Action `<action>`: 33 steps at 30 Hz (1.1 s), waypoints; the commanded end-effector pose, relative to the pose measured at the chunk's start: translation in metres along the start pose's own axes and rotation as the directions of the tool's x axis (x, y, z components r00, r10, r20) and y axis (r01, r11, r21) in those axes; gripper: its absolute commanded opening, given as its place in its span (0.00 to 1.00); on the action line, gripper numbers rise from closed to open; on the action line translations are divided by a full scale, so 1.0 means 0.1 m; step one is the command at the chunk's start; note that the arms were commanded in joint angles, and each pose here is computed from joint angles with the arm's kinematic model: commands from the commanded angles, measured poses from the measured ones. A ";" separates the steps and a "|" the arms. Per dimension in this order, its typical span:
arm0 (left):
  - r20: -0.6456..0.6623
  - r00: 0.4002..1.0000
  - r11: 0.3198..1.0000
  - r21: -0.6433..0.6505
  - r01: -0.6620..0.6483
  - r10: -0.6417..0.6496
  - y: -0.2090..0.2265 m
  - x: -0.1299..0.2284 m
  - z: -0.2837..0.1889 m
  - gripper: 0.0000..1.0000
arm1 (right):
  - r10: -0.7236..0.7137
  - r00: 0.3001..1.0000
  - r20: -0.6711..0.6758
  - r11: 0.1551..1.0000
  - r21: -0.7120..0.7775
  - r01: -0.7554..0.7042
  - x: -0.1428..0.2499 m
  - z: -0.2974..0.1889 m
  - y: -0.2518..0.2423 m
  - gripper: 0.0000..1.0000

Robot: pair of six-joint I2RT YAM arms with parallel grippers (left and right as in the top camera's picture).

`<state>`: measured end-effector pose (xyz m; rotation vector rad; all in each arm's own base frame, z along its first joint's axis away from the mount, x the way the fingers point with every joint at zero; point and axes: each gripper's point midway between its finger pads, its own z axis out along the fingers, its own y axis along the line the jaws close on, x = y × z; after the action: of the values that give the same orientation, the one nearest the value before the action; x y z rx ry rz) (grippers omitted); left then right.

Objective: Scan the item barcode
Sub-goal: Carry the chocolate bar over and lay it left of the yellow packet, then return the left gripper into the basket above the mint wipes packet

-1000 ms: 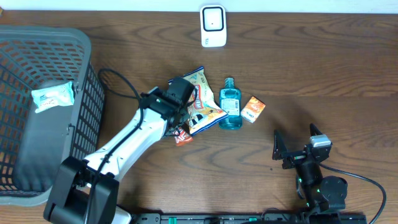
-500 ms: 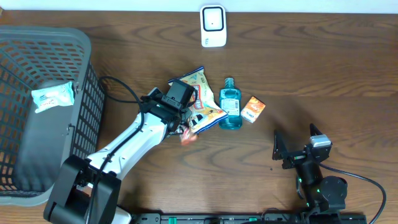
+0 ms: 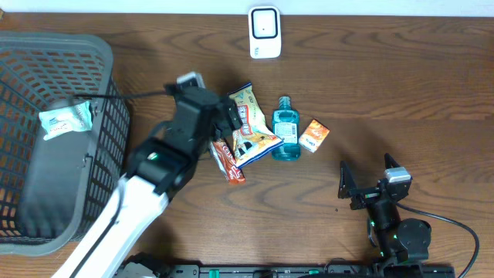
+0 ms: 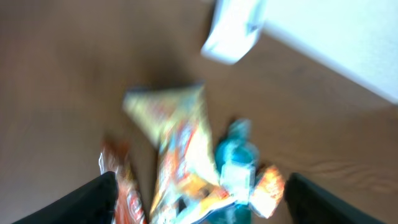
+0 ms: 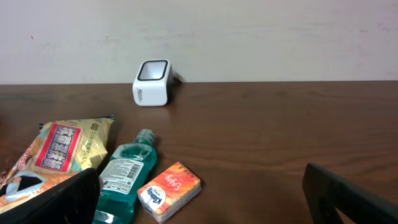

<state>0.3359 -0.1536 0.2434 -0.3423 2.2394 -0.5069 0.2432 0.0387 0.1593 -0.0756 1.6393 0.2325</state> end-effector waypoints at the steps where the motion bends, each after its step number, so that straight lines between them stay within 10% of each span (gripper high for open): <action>1: 0.273 0.926 0.965 -0.049 -0.256 0.259 -0.09 -0.74 -0.66 0.98 | -0.009 1.000 0.000 1.000 0.000 0.009 0.00 0.00 0.00 0.99; 19: 0.742 0.652 0.816 -0.467 0.340 0.153 1.51 -2.26 -2.43 1.00 | -0.009 1.000 0.000 1.000 0.000 0.009 0.00 0.00 0.00 0.99; 29: 0.632 0.691 0.555 -0.454 0.697 -0.351 2.97 -1.71 -1.63 1.00 | -0.009 1.000 0.000 1.000 0.000 0.009 0.00 0.00 0.00 0.99; 33: 0.500 0.698 0.547 -0.437 0.714 -0.512 3.25 -1.55 -1.14 1.00 | -0.009 1.000 0.000 1.000 0.000 0.009 0.00 0.00 0.00 0.99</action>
<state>0.2981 0.2300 0.2983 -1.4336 1.7567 0.2229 0.2432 0.0385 0.1593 -0.0747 1.6394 0.2322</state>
